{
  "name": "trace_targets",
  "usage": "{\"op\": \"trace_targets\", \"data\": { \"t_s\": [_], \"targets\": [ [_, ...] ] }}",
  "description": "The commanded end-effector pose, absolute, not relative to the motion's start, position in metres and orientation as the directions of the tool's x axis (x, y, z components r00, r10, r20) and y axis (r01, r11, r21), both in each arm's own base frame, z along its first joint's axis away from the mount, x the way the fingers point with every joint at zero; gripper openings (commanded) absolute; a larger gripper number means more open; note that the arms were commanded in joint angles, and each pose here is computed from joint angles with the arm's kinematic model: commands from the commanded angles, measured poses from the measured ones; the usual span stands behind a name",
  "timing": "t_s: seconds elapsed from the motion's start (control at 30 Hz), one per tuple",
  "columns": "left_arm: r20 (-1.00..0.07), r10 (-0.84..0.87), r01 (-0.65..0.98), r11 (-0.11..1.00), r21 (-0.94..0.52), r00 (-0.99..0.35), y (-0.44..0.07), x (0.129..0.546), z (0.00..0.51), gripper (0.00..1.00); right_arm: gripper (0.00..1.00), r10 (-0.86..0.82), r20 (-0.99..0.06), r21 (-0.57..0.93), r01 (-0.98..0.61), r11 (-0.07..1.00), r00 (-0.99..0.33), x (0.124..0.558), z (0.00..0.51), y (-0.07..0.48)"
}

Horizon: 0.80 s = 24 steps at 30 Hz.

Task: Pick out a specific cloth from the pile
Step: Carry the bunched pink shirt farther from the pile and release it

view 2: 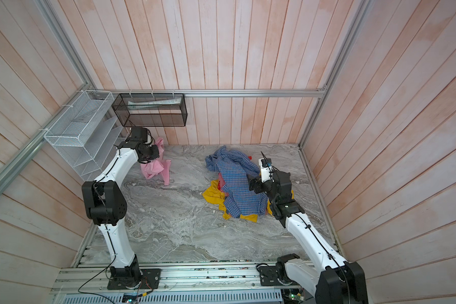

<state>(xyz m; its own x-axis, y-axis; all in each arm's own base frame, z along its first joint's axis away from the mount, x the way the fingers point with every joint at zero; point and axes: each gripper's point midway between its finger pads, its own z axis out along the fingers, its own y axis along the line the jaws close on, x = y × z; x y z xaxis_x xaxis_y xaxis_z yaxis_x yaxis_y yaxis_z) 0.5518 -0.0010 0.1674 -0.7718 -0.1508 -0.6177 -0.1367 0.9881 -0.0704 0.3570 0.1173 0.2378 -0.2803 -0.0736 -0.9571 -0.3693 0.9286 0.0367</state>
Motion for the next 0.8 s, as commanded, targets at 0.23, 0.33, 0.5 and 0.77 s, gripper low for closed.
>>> {"op": "trace_targets", "data": {
  "t_s": [0.23, 0.33, 0.5, 0.77],
  "targets": [
    [-0.551, 0.029, -0.079, 0.982, 0.171, -0.834, 0.007, 0.587, 0.097, 0.0, 0.89, -0.088, -0.961, 0.014, -0.364, 0.931, -0.263, 0.359, 0.252, 0.117],
    [-0.488, 0.067, -0.075, 0.961, 0.265, -0.87, 0.012, 0.58, 0.068, 0.0, 0.89, -0.085, -0.959, 0.02, -0.36, 0.933, -0.271, 0.361, 0.25, 0.117],
    [-0.358, 0.072, -0.041, 0.954, 0.297, -0.931, 0.013, 0.559, 0.021, 0.0, 0.89, -0.084, -0.957, 0.024, -0.363, 0.931, -0.278, 0.364, 0.25, 0.119],
    [-0.374, 0.038, -0.051, 0.973, 0.226, -0.927, 0.01, 0.563, 0.021, 0.21, 0.89, -0.087, -0.954, 0.024, -0.365, 0.931, -0.286, 0.368, 0.246, 0.12]
  ]
}}
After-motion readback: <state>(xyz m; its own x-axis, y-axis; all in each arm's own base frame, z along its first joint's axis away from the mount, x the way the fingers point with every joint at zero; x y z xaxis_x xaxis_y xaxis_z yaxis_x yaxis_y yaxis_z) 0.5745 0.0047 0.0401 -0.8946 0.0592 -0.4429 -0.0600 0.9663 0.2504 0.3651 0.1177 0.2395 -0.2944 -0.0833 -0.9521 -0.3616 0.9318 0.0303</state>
